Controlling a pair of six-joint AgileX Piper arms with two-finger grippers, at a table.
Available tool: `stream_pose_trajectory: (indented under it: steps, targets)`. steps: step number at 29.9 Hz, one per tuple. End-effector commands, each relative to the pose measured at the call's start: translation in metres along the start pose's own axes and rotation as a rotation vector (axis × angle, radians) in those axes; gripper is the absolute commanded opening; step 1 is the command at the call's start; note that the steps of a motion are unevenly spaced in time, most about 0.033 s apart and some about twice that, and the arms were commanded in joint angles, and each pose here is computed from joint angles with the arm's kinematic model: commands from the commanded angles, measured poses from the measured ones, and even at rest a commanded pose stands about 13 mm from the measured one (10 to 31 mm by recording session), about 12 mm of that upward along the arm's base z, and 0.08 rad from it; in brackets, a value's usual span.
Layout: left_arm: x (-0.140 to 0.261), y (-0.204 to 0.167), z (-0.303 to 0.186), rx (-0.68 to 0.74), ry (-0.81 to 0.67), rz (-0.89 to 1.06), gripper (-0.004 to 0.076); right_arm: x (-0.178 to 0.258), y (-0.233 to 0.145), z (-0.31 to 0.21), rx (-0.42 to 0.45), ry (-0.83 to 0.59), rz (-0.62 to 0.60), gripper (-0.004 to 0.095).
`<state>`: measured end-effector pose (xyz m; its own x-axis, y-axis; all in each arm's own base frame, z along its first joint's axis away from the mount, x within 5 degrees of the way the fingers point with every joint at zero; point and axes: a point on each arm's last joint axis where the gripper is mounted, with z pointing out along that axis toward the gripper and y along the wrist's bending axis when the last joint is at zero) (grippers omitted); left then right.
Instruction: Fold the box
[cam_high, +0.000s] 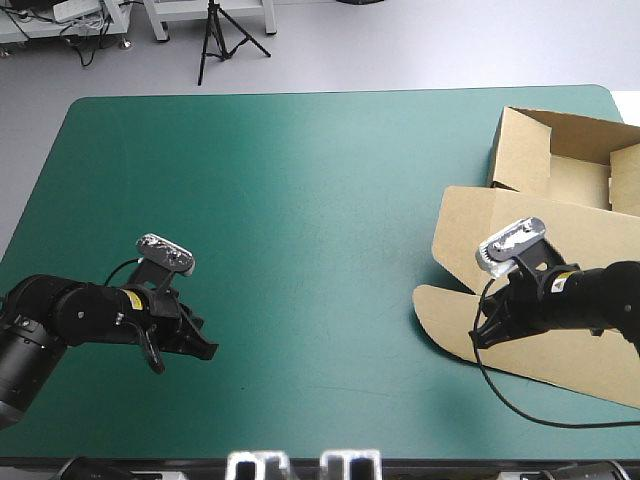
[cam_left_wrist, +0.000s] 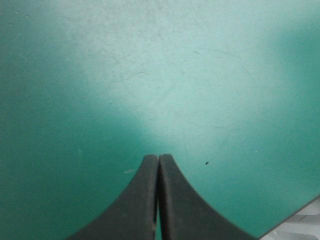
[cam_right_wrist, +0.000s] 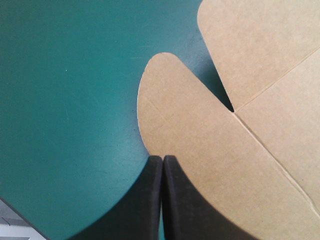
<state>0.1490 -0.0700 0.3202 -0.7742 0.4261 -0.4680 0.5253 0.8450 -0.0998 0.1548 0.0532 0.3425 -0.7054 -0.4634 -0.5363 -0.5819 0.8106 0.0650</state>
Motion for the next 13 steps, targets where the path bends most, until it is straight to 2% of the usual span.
stream_pose_trajectory:
  steps: [1,13]
  targets:
    - [-0.0075,-0.0061,-0.0065,0.050,-0.098,-0.002,-0.0009,0.0036,0.0026,-0.0045,0.025,-0.068,-0.010,-0.0018]
    - [-0.0053,-0.0028,-0.0062,0.013,-0.074,0.027,-0.0009,0.0058,0.0018,-0.0033,0.043,-0.078,-0.013,-0.0018]
